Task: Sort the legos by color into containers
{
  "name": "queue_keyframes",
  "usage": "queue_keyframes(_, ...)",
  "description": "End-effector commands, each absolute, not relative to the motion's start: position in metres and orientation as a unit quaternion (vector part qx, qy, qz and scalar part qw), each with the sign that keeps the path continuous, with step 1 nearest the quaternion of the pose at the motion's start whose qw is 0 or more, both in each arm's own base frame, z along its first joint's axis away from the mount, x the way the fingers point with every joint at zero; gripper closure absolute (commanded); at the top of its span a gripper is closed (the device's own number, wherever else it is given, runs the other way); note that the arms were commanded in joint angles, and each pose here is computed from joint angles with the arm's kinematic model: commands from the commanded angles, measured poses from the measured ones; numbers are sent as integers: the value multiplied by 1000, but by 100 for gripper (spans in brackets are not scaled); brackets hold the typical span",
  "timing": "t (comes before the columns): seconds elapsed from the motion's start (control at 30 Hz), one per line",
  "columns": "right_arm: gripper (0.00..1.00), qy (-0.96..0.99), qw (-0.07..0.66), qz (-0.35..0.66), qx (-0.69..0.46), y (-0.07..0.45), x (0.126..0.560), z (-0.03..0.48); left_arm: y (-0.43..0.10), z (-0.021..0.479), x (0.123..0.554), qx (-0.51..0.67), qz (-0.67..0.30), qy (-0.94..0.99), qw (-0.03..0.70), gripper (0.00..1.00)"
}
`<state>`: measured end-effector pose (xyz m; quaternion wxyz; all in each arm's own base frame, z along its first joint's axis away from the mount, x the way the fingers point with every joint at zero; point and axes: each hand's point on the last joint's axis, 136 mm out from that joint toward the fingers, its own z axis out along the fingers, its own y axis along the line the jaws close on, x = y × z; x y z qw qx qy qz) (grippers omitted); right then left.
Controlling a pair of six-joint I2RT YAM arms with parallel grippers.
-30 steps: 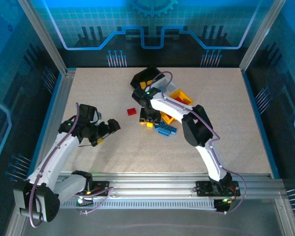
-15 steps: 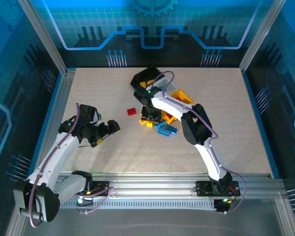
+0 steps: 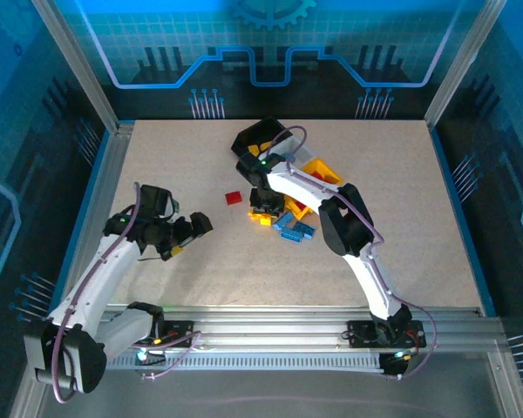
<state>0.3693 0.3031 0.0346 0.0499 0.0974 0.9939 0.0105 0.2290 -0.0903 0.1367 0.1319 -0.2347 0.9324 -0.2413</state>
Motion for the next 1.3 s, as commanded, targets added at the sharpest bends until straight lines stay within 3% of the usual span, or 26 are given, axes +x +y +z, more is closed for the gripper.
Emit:
queue_keyframes(0.0,71,994,60,11,88,305,368,48,-88,131,229,-240,-238,932,129,1)
queue_keyframes(0.13,72,993,67,51,83,313,367,78,-88,132,231,-241,-240,931,131,1)
queue_keyframes(0.3,73,978,85,177,66,342,372,143,-88,131,230,-241,-239,931,132,1)
queue_keyframes(0.47,73,941,115,312,56,355,411,200,-90,128,232,-243,-243,931,126,1)
queue_keyframes(0.63,74,917,164,360,56,345,473,217,-91,133,238,-235,-242,933,123,1)
queue_keyframes(0.93,74,896,227,366,110,319,576,178,-93,135,235,-231,-241,937,105,1)
queue_keyframes(1.27,70,884,259,350,172,294,621,134,-93,135,236,-232,-238,938,96,1)
